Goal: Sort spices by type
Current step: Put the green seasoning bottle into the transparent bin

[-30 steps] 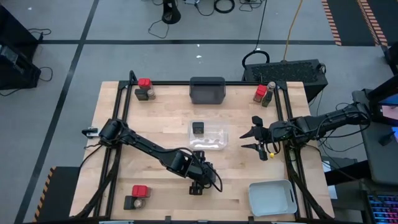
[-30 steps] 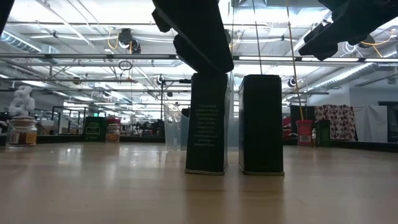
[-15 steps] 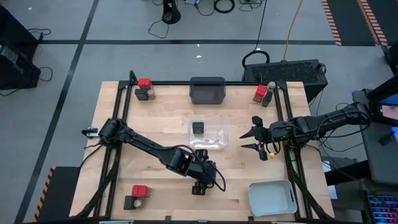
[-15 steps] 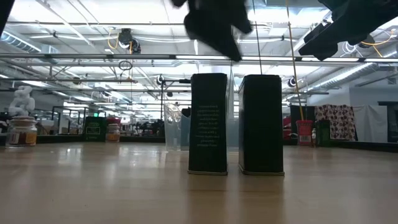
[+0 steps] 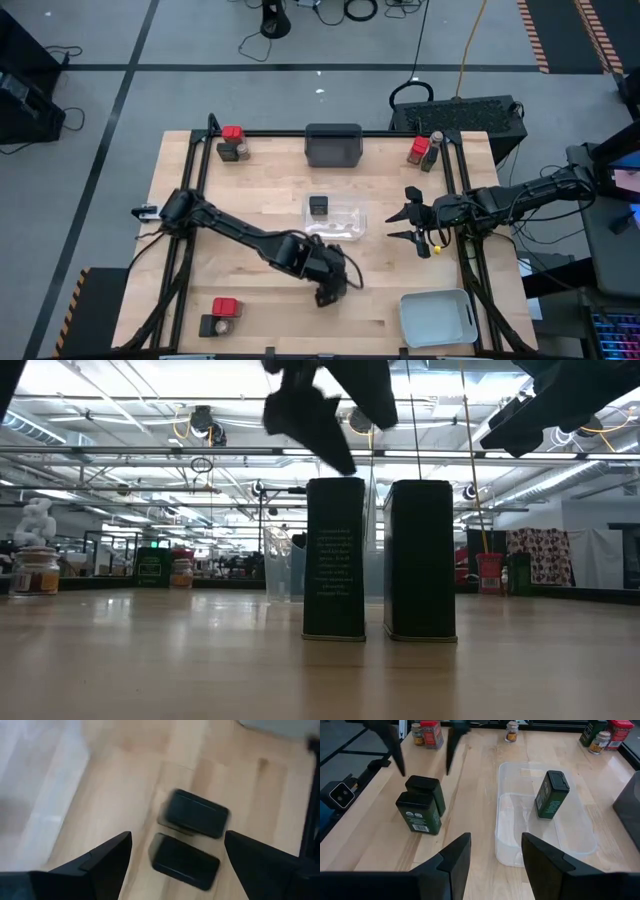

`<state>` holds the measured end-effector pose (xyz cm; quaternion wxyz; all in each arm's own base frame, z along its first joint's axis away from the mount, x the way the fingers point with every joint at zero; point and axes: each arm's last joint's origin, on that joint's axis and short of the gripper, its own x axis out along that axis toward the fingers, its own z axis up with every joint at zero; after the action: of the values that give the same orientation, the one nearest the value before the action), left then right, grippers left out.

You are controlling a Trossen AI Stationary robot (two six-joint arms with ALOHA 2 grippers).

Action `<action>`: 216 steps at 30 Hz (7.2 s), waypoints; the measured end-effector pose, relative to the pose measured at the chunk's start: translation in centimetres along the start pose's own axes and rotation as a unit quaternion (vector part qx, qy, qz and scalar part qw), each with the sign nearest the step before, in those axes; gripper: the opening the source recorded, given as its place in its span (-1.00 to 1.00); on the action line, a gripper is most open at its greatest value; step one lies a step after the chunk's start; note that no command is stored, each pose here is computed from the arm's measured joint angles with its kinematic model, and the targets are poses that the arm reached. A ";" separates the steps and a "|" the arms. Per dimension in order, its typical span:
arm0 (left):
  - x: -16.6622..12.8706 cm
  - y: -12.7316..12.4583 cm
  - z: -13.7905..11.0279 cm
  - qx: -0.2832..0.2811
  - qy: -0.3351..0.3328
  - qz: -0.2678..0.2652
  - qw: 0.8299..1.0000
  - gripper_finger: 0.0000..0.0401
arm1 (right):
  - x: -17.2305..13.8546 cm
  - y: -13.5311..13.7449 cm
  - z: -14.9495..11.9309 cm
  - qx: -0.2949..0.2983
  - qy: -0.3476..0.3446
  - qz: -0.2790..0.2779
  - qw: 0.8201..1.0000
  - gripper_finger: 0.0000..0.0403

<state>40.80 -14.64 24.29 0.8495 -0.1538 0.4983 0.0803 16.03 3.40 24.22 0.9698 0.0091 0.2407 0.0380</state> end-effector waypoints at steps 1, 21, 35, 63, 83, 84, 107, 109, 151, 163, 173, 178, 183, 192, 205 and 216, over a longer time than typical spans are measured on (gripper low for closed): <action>0.0 0.2 0.1 -0.020 0.005 0.000 1.000 0.62 | 0.0 0.0 0.0 0.000 0.000 0.000 1.000 -0.22; -0.3 -1.9 -1.6 0.226 0.010 -0.021 0.974 0.62 | 0.0 0.0 0.0 -0.007 0.000 0.000 1.000 -0.22; 0.6 -1.9 -1.8 0.244 0.010 -0.005 0.970 0.62 | 0.0 0.0 0.0 -0.008 0.000 0.000 1.000 -0.22; 2.4 -1.4 -2.8 0.249 0.038 0.008 0.968 0.62 | 0.0 0.0 0.0 -0.009 0.000 0.000 1.000 -0.22; 2.7 -1.0 -2.2 0.247 0.036 -0.006 0.968 0.62 | 0.0 0.0 0.0 -0.009 0.000 0.000 1.000 -0.22; 2.8 -0.9 -2.2 0.247 0.037 -0.005 0.968 0.62 | 0.0 0.0 0.0 -0.009 0.000 0.000 1.000 -0.22; 3.4 -0.8 -2.3 0.246 0.045 -0.013 0.968 0.62 | 0.0 0.0 -0.1 -0.010 0.003 -0.001 1.000 -0.22; 3.4 -0.8 -2.3 0.246 0.045 -0.013 0.968 0.62 | 0.0 0.0 -0.1 -0.010 0.003 -0.001 1.000 -0.22; -2.9 -0.1 1.6 0.254 0.074 0.016 0.964 0.44 | 0.0 0.0 -0.1 -0.008 0.004 0.000 1.000 -0.22; -6.2 3.9 4.9 0.067 0.007 0.068 0.995 0.44 | 0.0 0.0 -0.3 -0.011 0.017 -0.002 1.000 -0.22; -5.7 7.5 6.5 -0.149 -0.004 0.100 0.984 0.44 | 0.0 -0.1 -0.5 -0.014 0.025 -0.003 1.000 -0.22; -5.4 8.5 6.7 -0.195 -0.006 0.122 0.973 0.44 | 0.0 -0.1 -0.5 -0.019 0.026 -0.003 0.999 -0.22; -5.3 9.3 6.8 -0.249 -0.024 0.153 0.956 0.44 | 0.0 -0.1 -0.5 -0.040 0.025 -0.002 0.999 -0.22; -5.3 9.3 6.8 -0.349 -0.040 0.152 0.924 0.44 | 0.0 -0.1 -0.6 -0.069 0.032 -0.001 0.997 -0.22; -5.2 7.8 5.5 -0.369 -0.042 0.181 0.910 0.44 | 0.0 -0.1 -0.5 -0.053 0.028 -0.001 0.998 -0.22; -5.3 7.2 5.0 -0.408 -0.062 0.191 0.891 0.44 | -0.1 -0.1 -0.8 -0.056 0.043 -0.002 0.997 -0.22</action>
<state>40.23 -6.13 29.89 0.7093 -0.3836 0.3874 0.4468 15.60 3.30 23.51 0.9575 -0.0475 0.2800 0.0501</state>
